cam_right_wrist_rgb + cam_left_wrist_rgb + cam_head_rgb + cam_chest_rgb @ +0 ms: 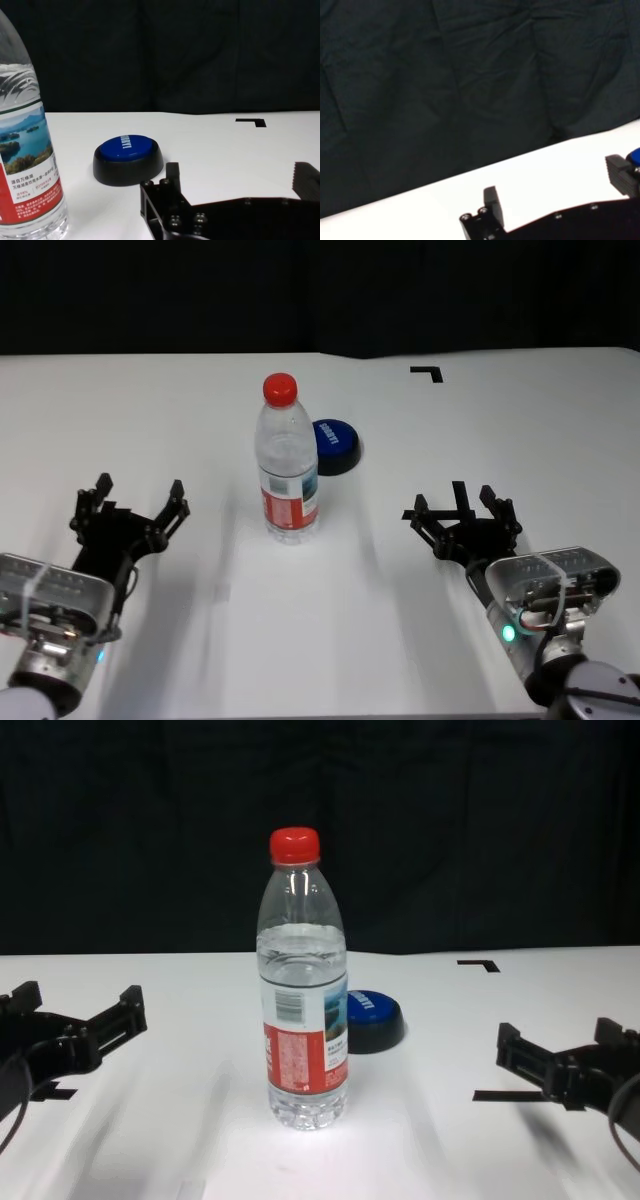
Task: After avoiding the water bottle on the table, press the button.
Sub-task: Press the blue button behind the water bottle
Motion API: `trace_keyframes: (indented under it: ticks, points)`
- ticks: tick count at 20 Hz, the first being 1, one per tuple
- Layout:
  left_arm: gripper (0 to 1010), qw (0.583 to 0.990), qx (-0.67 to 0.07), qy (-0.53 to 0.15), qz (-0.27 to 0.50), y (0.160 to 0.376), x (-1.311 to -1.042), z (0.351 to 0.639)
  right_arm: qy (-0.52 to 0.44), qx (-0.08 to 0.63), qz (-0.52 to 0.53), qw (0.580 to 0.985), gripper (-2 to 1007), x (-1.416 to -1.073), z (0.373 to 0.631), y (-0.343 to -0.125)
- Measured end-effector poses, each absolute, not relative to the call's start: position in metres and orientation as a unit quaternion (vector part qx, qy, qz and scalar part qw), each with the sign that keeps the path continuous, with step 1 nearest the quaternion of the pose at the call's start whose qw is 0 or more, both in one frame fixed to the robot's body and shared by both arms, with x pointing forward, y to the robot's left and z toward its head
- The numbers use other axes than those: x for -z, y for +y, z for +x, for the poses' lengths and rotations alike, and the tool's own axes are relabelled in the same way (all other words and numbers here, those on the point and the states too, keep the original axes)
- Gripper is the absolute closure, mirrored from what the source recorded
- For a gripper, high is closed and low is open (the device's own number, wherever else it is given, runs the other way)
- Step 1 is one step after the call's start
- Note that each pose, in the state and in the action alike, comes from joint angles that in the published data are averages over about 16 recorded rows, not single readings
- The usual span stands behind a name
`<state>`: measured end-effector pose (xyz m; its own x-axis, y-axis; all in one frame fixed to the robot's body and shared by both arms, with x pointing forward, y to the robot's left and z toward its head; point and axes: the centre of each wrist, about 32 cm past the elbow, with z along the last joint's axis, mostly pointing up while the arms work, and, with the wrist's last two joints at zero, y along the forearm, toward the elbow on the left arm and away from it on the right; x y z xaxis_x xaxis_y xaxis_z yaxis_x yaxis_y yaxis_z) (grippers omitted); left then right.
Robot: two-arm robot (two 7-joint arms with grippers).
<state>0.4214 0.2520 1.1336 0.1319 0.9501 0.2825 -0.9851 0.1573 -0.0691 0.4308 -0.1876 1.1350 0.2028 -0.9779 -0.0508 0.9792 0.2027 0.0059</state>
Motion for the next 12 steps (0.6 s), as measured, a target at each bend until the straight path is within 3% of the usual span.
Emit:
trace_keyframes:
  ticks: [12]
  points:
    - [7,0.749,-0.647,-0.127,0.072,0.252,-1.137,0.435,0.018,0.631,0.018,0.775,2,-1.135,0.431,-0.188]
